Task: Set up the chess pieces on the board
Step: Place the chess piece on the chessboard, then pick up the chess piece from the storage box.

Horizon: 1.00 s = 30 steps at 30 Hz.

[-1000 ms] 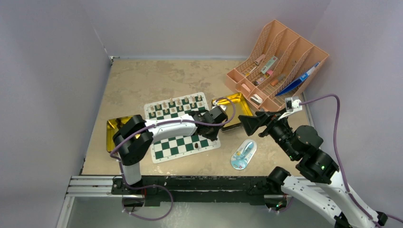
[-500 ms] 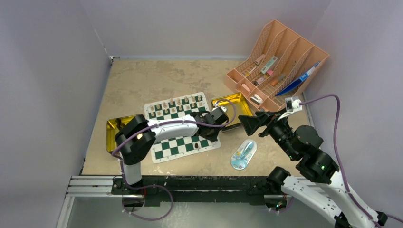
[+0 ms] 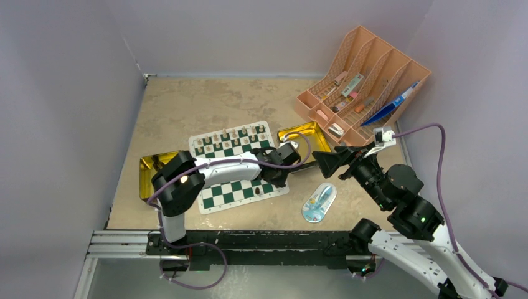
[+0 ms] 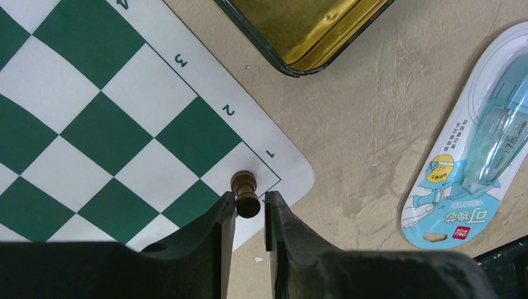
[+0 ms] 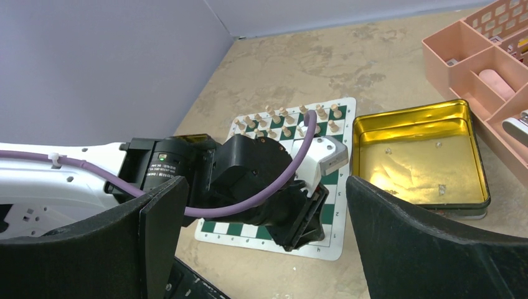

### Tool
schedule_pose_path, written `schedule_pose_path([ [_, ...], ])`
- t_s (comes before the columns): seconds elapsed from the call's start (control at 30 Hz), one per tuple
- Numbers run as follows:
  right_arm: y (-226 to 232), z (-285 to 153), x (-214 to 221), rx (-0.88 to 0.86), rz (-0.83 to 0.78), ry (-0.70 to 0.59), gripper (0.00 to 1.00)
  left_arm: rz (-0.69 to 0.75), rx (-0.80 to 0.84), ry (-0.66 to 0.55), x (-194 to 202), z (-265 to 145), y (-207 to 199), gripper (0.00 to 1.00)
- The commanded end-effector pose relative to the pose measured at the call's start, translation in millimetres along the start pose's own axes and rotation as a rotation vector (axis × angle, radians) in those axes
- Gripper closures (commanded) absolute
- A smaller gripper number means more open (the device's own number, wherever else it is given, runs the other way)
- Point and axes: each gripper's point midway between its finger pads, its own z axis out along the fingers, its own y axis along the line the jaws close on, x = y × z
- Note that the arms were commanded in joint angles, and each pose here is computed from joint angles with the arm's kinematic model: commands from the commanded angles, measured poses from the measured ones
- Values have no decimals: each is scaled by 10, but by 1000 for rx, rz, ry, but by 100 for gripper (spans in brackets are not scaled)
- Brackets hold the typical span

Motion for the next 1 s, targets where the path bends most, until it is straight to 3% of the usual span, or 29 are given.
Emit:
schedule_pose_path([
  [0.0, 92, -57, -233, -24, 26, -74, 1, 2, 21, -66, -174, -136, -66, 76],
  [0.17, 102, -71, -240, -30, 24, -74, 1, 2, 25, -77, -232, -211, -82, 58],
  [0.53, 139, -32, -133, -58, 17, -38, 1, -79, 71, -202, -595, -630, -137, 57],
  [0.7, 182, 12, -28, -88, 17, -3, 1, -226, 22, -230, -872, -851, 242, 51],
  [0.97, 242, 149, 229, -138, 13, 74, 1, -456, -173, -328, -1076, -1279, 1218, 44],
])
